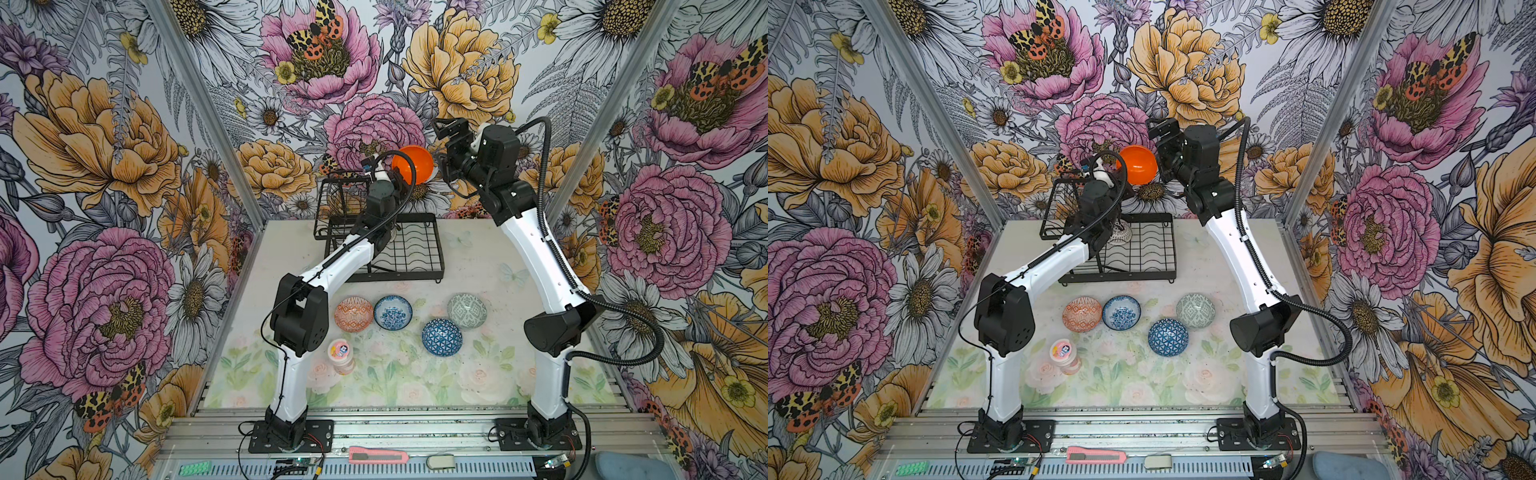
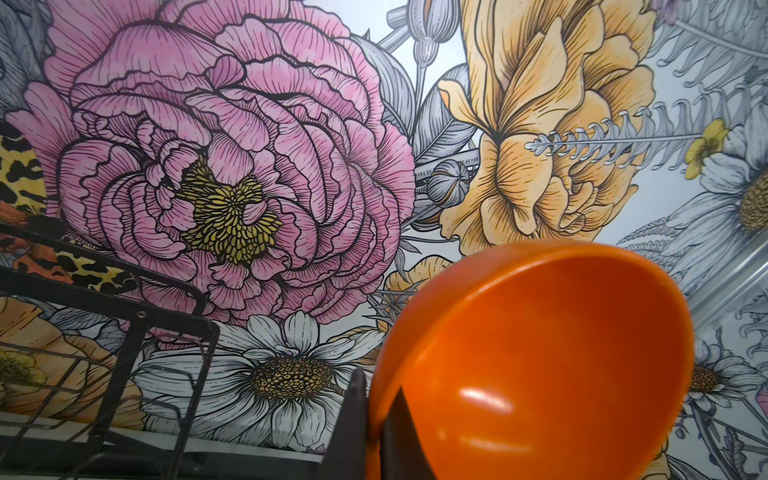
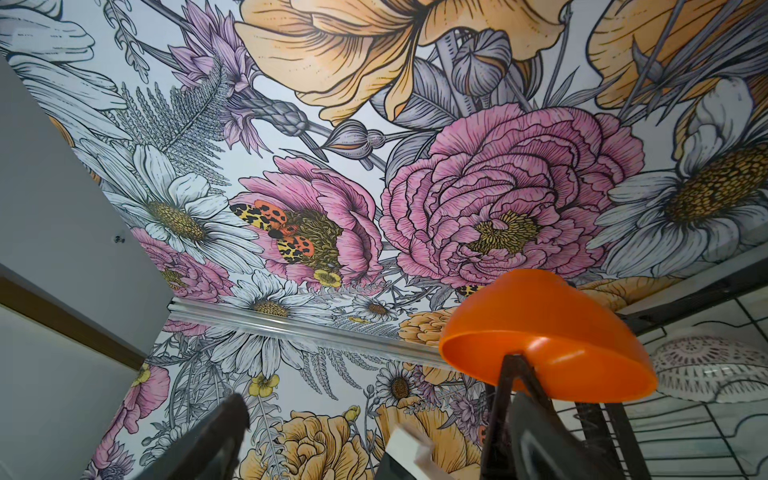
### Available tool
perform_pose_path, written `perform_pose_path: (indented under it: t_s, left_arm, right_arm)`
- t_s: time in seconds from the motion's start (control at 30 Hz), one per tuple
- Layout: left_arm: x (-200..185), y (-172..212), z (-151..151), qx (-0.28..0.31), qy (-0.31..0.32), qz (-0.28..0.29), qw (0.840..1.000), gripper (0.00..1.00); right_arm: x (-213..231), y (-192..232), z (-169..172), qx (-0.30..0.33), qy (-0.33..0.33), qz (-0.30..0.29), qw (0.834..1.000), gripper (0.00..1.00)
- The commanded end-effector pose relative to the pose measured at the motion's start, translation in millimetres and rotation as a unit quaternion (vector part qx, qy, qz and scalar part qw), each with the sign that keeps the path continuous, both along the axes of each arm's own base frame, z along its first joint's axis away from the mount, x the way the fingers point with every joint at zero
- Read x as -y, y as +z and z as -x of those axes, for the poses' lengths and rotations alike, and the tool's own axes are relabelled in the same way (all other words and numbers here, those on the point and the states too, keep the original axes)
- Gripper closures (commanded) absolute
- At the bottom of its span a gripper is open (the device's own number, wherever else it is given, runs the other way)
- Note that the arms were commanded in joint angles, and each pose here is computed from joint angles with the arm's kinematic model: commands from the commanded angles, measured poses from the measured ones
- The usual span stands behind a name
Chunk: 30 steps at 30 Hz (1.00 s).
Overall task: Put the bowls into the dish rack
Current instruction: 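Bring the right gripper to the orange bowl held by the left gripper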
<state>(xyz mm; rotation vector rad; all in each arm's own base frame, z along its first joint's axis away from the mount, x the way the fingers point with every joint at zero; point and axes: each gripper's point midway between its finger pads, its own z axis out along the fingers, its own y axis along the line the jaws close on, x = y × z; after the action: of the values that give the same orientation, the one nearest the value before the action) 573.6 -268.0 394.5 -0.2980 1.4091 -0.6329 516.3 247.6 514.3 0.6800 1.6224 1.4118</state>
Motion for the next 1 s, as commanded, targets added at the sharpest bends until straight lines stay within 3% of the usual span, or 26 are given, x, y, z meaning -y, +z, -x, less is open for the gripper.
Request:
perform_pose_path:
  t_s: [0.0,0.47,0.67,0.83,0.97]
  left_arm:
    - [5,50,13,0.079,-0.009,0.025,0.997,1.0]
    - [16,57,13,0.115,-0.005,0.033,0.993,1.0]
    - [25,52,20,0.122,0.001,0.022,0.992,1.0]
    - [22,51,21,0.124,0.009,0.023,0.992,1.0]
    - [18,51,22,0.125,0.019,0.022,0.992,1.0]
  right_arm:
    - [-12,11,4,0.003,0.029,-0.031,0.999,0.02]
    - [-18,-4,-16,-0.036,0.028,-0.087,0.995,0.17]
    - [-13,-1,-26,-0.036,0.015,-0.112,0.993,0.28]
    - [-7,-7,-33,-0.05,0.004,-0.127,0.991,0.44]
    - [1,-6,-37,-0.05,-0.011,-0.134,0.99,0.48]
